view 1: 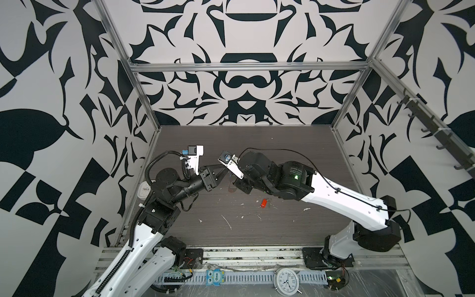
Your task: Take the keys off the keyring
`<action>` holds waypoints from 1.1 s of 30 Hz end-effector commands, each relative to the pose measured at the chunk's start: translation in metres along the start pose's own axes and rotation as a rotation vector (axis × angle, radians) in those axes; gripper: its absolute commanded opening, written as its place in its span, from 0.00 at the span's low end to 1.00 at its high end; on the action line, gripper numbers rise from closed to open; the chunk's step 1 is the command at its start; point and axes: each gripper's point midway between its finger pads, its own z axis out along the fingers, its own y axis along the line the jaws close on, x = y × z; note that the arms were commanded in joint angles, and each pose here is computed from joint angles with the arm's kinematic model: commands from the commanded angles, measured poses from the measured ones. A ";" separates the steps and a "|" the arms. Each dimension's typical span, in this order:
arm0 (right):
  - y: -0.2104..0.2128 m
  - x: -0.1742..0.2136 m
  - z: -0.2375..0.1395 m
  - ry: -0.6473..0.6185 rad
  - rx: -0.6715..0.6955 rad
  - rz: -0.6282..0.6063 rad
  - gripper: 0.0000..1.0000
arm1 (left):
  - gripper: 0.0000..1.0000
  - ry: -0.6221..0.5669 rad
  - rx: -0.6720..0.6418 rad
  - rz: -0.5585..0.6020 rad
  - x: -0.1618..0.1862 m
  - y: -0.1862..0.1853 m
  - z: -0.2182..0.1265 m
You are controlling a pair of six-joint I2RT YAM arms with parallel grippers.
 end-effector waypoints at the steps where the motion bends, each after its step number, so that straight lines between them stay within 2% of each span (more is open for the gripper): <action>1: -0.008 -0.018 -0.011 -0.078 0.029 0.020 0.00 | 0.30 0.048 -0.025 -0.035 0.007 0.003 -0.001; 4: -0.009 -0.018 -0.012 -0.082 0.030 0.022 0.00 | 0.32 0.029 -0.056 -0.027 0.007 0.009 -0.003; 9: -0.009 -0.018 -0.013 -0.083 0.029 0.022 0.00 | 0.40 -0.040 -0.082 0.012 -0.001 0.009 -0.013; 13: -0.009 -0.018 -0.012 -0.085 0.029 0.021 0.00 | 0.40 -0.045 -0.069 0.026 0.000 0.007 -0.014; 21: -0.010 -0.021 -0.014 -0.092 0.030 0.016 0.00 | 0.37 -0.001 -0.085 0.004 0.012 0.022 -0.007; 28: -0.010 -0.021 -0.013 -0.089 0.029 0.017 0.00 | 0.27 -0.010 -0.064 0.011 0.011 0.019 -0.007; 33: -0.008 -0.020 -0.012 -0.089 0.022 0.017 0.00 | 0.24 -0.012 -0.051 0.015 0.011 0.018 -0.005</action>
